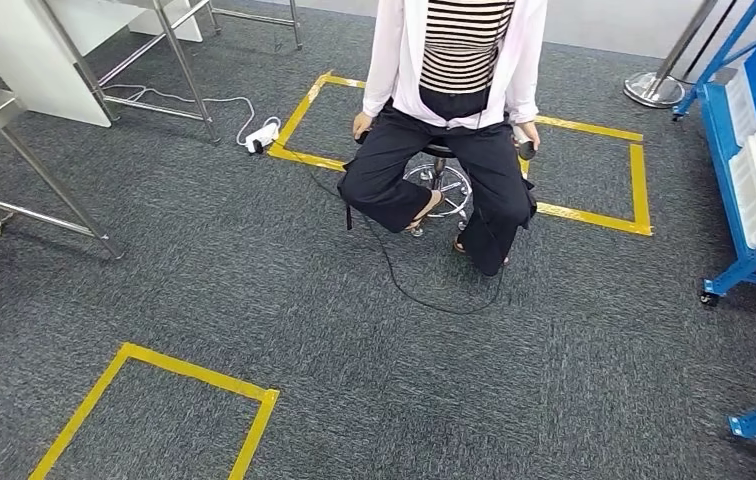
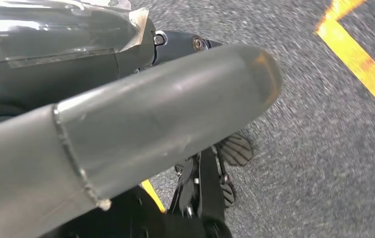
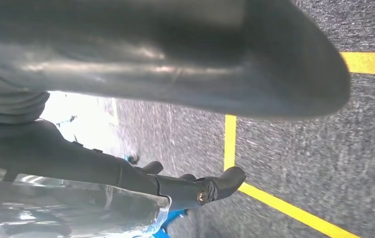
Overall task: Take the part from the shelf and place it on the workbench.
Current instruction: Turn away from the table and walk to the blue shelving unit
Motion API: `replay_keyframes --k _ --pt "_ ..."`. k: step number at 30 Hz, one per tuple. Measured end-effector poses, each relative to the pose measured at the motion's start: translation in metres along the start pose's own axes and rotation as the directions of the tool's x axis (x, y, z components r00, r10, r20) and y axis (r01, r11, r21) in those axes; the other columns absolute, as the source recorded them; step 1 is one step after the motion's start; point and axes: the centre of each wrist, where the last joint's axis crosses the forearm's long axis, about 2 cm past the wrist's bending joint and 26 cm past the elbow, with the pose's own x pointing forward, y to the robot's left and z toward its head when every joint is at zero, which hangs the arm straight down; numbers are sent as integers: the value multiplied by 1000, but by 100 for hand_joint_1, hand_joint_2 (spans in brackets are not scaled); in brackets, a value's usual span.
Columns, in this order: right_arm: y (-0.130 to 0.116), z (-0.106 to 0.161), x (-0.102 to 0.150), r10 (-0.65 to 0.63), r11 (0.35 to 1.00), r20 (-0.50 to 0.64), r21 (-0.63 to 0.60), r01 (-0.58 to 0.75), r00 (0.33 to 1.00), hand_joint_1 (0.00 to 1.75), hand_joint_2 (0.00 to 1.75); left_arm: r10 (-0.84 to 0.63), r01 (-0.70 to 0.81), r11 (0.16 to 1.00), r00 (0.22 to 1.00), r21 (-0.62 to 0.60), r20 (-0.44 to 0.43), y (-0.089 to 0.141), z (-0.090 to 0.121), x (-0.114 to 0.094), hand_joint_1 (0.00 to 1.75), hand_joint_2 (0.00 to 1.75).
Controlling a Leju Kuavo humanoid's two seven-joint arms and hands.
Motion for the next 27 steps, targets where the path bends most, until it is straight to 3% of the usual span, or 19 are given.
replay_keyframes --k 27 --pt "3 2 2 -21 1000 -12 5 21 1000 0 0 -13 13 1000 1000 4 -2 3 -1 2 0 0"
